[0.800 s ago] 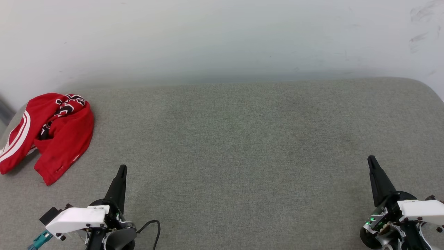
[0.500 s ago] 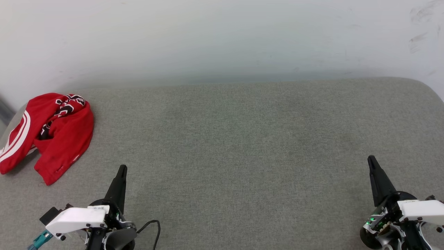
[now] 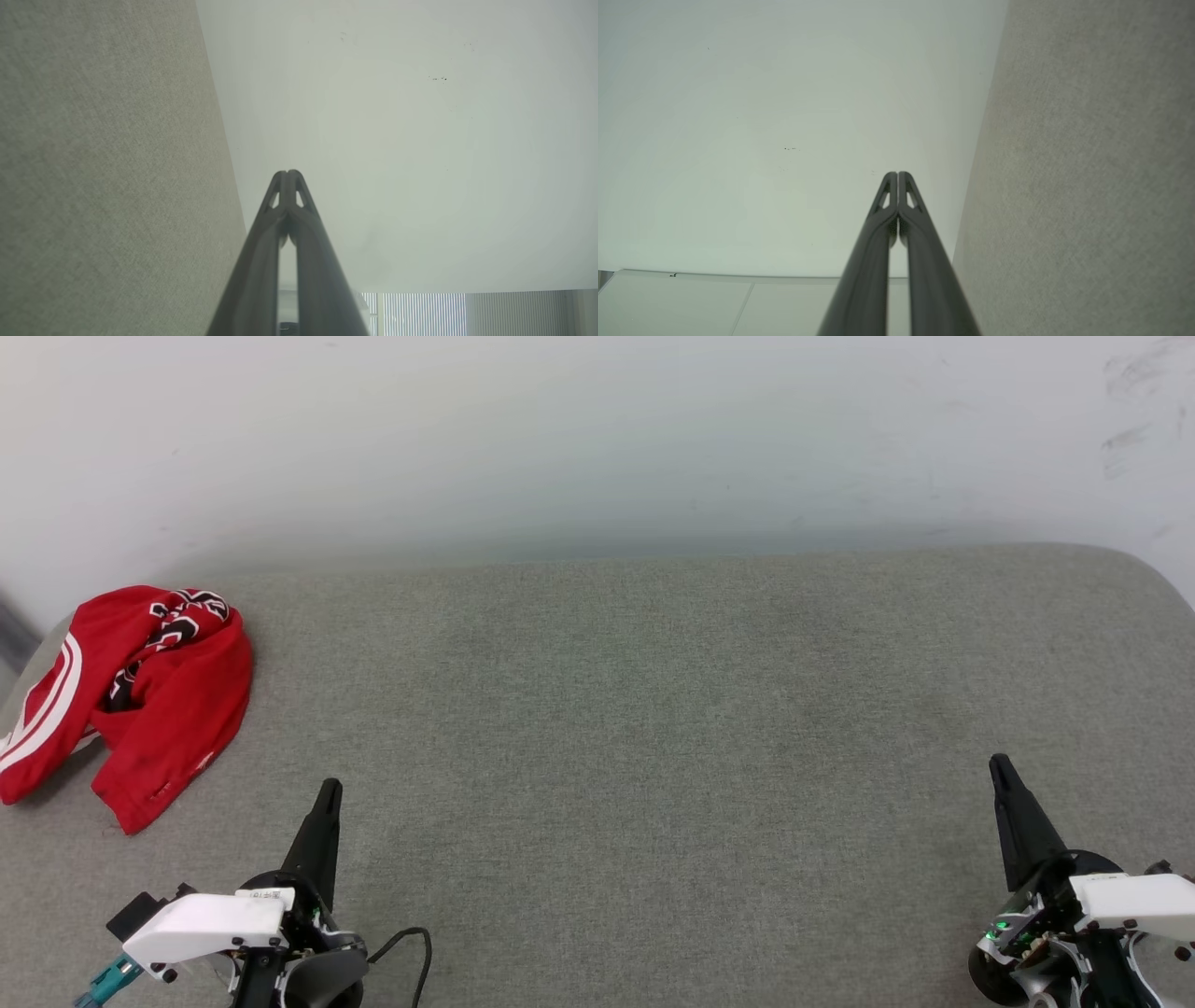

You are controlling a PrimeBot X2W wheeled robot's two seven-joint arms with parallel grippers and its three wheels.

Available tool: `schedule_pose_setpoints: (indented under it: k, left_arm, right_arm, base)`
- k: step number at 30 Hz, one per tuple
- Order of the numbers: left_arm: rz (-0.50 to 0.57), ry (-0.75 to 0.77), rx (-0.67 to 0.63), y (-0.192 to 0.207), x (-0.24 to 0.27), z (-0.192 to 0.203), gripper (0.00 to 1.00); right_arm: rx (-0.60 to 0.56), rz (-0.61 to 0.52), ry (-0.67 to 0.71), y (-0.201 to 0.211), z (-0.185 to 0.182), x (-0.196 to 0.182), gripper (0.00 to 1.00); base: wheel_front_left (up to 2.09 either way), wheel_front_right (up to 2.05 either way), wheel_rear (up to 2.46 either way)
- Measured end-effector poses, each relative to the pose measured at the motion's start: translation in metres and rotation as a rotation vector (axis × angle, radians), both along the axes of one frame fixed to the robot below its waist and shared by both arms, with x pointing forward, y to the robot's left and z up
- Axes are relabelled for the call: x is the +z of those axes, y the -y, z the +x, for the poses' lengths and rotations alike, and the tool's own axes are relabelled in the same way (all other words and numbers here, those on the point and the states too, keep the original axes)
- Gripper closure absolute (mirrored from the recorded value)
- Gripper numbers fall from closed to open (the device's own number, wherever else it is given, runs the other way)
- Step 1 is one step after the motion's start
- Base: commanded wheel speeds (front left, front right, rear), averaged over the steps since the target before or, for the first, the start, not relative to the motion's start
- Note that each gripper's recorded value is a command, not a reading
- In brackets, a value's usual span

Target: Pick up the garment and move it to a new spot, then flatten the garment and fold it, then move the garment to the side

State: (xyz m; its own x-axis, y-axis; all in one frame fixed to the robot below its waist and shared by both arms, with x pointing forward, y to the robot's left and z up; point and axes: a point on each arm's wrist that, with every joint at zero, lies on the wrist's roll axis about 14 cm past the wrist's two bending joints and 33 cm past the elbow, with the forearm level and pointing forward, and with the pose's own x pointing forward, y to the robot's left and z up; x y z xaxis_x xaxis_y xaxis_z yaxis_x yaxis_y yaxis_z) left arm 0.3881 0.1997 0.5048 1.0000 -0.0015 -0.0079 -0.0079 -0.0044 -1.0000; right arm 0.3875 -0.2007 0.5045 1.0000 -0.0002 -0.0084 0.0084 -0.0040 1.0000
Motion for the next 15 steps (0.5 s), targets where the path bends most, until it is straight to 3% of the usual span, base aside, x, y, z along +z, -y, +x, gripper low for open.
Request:
schedule_pose_setpoints:
  k: [15]
  left_arm:
    - [0.0, 0.0, 0.0, 0.0, 0.0, 0.0, 1.0]
  right_arm:
    - [0.0, 0.0, 0.0, 0.0, 0.0, 0.0, 1.0]
  base:
    - [0.0, 0.0, 0.0]
